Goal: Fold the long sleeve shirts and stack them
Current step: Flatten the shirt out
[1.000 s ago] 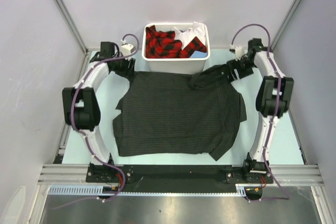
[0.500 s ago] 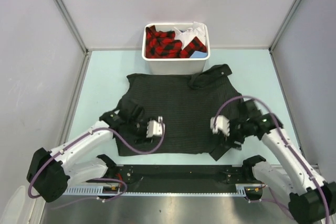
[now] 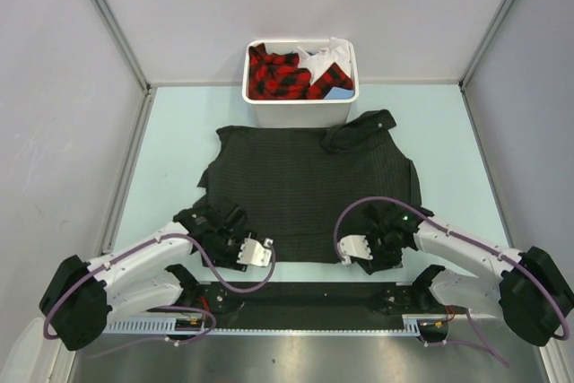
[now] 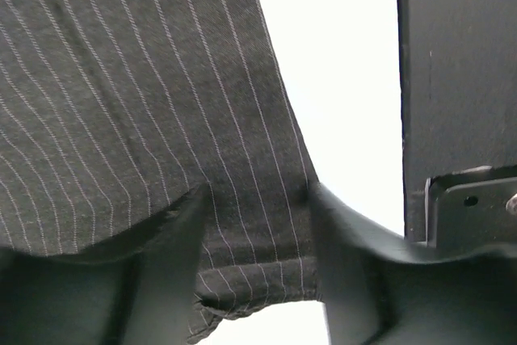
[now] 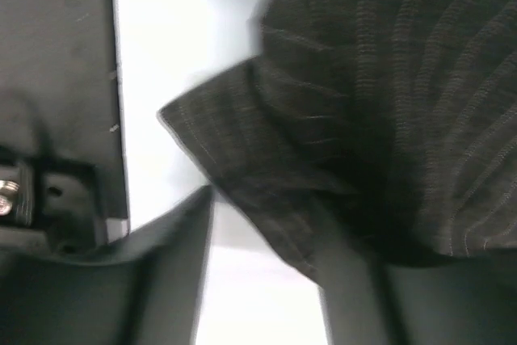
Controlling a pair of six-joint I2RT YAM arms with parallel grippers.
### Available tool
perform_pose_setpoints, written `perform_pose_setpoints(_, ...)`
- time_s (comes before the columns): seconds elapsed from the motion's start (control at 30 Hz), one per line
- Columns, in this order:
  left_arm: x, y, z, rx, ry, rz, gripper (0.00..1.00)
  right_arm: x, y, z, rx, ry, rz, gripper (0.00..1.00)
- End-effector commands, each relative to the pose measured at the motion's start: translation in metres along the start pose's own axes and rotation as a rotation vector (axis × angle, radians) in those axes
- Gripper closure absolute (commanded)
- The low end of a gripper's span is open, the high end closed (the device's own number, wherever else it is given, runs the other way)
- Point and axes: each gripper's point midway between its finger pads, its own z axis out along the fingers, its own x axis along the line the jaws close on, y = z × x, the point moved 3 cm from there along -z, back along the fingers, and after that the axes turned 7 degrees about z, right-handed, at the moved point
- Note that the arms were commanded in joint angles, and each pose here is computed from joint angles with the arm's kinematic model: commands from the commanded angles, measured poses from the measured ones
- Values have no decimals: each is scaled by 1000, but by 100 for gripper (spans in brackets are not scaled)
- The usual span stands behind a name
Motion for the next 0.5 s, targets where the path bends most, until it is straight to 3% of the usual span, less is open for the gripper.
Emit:
perform_pose_setpoints(0.0,-3,-6,0,22,1,67,58,-36,7,2,12,-175,46,55)
perform_pose_setpoints(0.03,-3,-6,-1,21,10,66,65,-38,10,-3,-3,-193,54,61)
perform_pose_setpoints(0.1,1,-4,-5,17,33,43,87,-39,16,-13,-32,-215,78,90)
perform_pose_setpoints(0.13,1,-2,-8,8,36,37,94,-41,20,-22,-63,-252,78,100)
perform_pose_setpoints(0.17,8,2,-17,-12,69,24,100,-41,24,-28,-89,-260,79,100)
perform_pose_setpoints(0.3,36,11,-55,-89,158,-49,100,-49,38,-73,-207,-300,107,100)
perform_pose_setpoints(0.47,118,-1,-110,-148,319,-267,100,-124,38,-139,-353,-399,263,100)
